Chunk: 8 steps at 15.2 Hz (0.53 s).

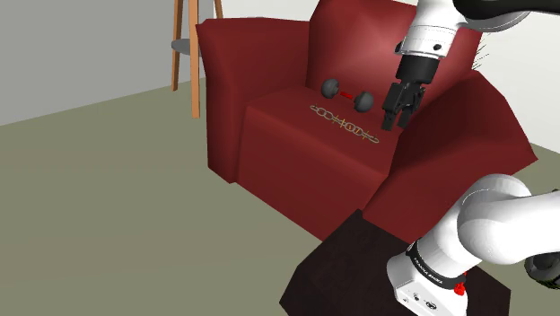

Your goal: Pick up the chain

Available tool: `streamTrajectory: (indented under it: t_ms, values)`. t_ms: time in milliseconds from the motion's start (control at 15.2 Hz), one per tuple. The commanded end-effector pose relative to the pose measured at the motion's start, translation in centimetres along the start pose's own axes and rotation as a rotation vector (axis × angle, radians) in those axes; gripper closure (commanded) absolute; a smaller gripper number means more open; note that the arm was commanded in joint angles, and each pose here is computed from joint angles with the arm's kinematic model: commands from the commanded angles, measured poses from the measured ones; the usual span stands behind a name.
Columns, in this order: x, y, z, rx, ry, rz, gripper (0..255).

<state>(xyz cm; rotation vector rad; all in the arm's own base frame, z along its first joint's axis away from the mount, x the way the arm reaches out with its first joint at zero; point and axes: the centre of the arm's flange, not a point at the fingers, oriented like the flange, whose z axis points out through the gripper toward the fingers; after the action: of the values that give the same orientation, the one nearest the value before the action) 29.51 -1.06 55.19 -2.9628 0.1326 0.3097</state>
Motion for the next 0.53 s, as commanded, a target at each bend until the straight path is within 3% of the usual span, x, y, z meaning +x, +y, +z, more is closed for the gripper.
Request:
streamTrajectory:
  t_ms: [0,462]
  values:
    - [0.0,0.0,0.0,0.000,0.000,0.000,0]
    - [6.3,5.7,1.6,-0.034,0.023,0.011,0]
